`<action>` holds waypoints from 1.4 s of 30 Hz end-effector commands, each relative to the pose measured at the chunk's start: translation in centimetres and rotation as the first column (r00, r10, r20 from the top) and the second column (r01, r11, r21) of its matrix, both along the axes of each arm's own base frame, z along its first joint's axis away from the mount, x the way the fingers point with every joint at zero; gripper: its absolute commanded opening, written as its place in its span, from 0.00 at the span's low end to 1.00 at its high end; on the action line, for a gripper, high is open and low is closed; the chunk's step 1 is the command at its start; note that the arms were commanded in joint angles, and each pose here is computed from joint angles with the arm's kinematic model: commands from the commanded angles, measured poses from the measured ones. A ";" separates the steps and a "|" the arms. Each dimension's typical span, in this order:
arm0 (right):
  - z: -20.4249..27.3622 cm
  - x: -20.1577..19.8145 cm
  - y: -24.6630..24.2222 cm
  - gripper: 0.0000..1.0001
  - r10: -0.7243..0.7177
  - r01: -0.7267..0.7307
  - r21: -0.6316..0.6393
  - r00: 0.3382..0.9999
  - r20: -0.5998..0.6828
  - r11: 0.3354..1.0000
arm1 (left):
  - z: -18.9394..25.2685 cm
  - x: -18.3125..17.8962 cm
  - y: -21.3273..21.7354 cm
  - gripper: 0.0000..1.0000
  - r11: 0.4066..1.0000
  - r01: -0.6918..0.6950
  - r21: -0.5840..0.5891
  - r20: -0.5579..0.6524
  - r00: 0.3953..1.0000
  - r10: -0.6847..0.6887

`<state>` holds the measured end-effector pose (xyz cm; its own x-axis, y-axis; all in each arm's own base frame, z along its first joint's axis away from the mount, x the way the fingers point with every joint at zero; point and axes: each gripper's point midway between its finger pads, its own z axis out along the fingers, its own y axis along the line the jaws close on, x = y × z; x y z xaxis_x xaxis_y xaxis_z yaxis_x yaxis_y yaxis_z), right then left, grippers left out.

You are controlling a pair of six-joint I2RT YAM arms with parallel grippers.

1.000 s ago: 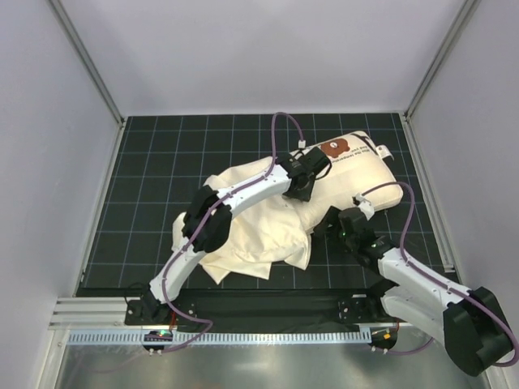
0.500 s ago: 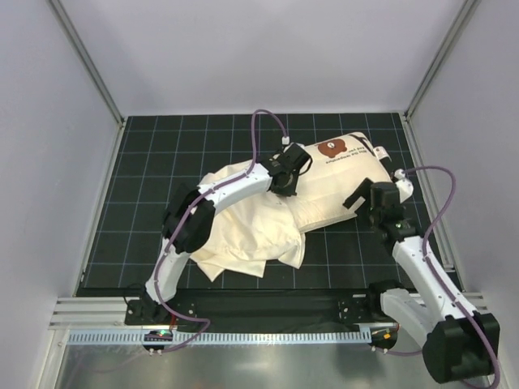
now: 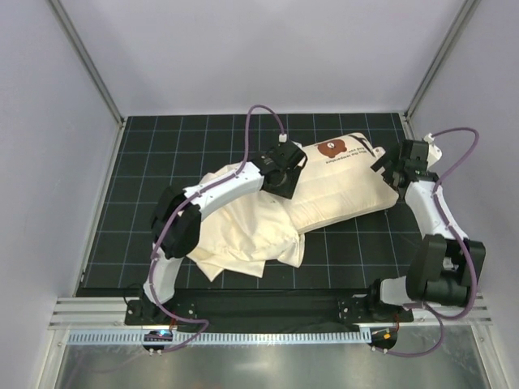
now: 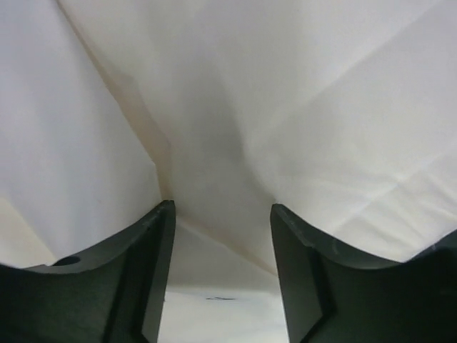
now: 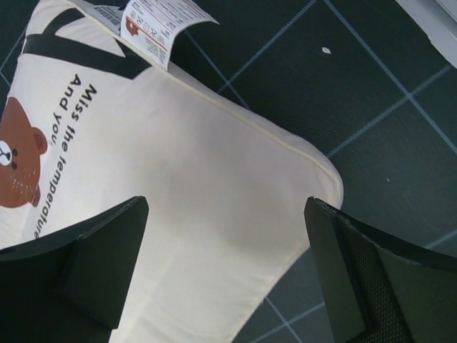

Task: Put the pillow into the pillowcase

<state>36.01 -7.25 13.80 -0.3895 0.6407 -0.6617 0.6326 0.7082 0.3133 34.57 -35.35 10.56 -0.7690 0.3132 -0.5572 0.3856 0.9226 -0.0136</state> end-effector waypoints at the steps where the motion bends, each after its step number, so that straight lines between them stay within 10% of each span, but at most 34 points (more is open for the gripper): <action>1: 0.4 3.4 -0.1 1.00 0.083 -0.083 -0.014 0.997 0.005 0.996 | 4.2 -2.2 -0.3 0.64 0.999 0.052 0.006 0.037 0.998 -0.052; 9: -4.3 2.6 4.1 0.85 0.196 -0.192 0.067 0.979 -0.061 0.979 | 5.6 -2.5 4.2 0.79 0.995 -0.091 0.043 0.051 0.995 0.089; 13: -4.8 1.3 6.5 0.52 0.255 -0.252 0.060 0.965 -0.060 0.966 | 4.7 -1.8 6.4 0.80 0.986 -0.159 0.056 0.041 0.987 0.157; 14: -5.2 0.7 6.8 0.31 0.263 -0.259 0.065 0.962 -0.070 0.964 | 4.2 -1.7 6.8 0.80 0.983 -0.171 0.071 0.035 0.985 0.169; 18: -5.1 -1.4 9.8 0.08 0.328 -0.326 0.045 0.943 -0.056 0.944 | 2.4 -0.7 6.9 0.80 0.977 -0.198 0.081 0.016 0.980 0.197; 26: -4.1 -6.0 15.2 0.05 0.437 -0.437 0.049 0.899 0.006 0.898 | 0.2 1.0 11.0 0.63 0.930 -0.308 0.203 0.042 0.951 0.306; 36: -3.9 -7.7 16.0 0.05 0.471 -0.472 0.057 0.882 0.038 0.880 | 3.0 -0.1 15.8 0.76 0.866 -0.410 0.285 0.173 0.911 0.375; 42: -3.8 -7.9 16.4 0.05 0.483 -0.485 0.057 0.874 0.046 0.873 | 1.6 -0.1 16.5 0.43 0.849 -0.403 0.343 0.148 0.915 0.375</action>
<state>28.41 8.33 9.67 -0.6369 0.4201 -0.6465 0.2328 0.9041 0.3582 34.42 -20.43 11.74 -0.8306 0.1860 -0.5248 0.0178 0.9509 0.3089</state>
